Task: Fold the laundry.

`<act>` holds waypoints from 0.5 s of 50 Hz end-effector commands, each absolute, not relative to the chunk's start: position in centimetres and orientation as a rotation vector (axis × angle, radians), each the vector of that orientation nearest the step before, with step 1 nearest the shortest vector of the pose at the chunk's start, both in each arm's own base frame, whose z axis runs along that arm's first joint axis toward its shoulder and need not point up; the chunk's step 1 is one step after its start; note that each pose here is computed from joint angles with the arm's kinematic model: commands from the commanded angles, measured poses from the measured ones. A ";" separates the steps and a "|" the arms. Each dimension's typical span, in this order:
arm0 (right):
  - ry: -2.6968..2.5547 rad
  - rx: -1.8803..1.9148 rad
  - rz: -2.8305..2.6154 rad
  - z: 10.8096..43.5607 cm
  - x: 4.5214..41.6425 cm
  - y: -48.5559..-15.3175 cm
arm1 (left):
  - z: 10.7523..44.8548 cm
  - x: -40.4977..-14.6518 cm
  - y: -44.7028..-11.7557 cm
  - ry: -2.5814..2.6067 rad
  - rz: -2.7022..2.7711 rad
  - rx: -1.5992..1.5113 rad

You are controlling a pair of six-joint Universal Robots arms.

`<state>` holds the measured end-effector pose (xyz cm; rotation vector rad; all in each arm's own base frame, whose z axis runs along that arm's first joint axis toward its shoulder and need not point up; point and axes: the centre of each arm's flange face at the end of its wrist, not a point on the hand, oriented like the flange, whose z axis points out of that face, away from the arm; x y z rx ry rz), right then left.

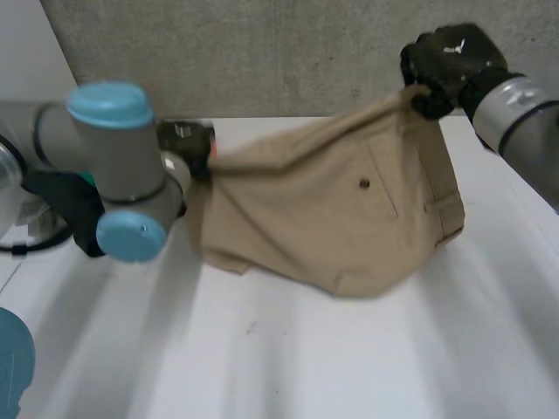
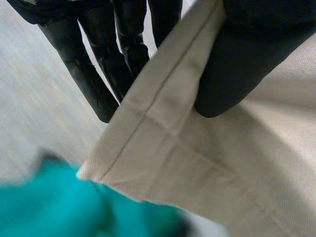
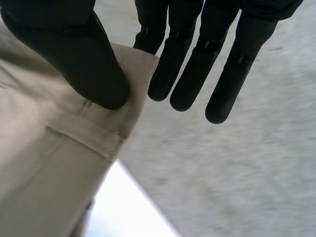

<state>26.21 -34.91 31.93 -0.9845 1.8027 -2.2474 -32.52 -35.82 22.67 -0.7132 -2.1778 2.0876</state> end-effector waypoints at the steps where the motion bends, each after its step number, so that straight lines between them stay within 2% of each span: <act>1: 1.364 -0.669 -2.842 36.7 26.4 -42.1 | 35.7 -32.7 -39.0 -1.458 2.604 -0.510; 5: 0.891 -0.383 -3.072 41.1 25.9 -43.4 | 42.5 -32.0 -38.4 -1.057 2.721 -0.310; 10: 0.794 -0.346 -3.043 42.5 26.1 -43.2 | 44.0 -31.7 -37.8 -1.016 2.677 -0.284; 16: 1.047 -0.409 -2.893 39.1 26.8 -43.5 | 41.4 -32.3 -37.9 -1.152 2.555 -0.397; 20: 1.299 -0.478 -2.758 35.1 27.0 -43.4 | 37.8 -32.3 -38.4 -1.306 2.478 -0.452; 24: 1.594 -0.550 -2.588 30.4 26.3 -42.6 | 32.5 -32.1 -38.3 -1.521 2.366 -0.522; 25: 1.711 -0.588 -2.500 28.4 26.1 -41.9 | 30.1 -31.9 -38.0 -1.627 2.310 -0.565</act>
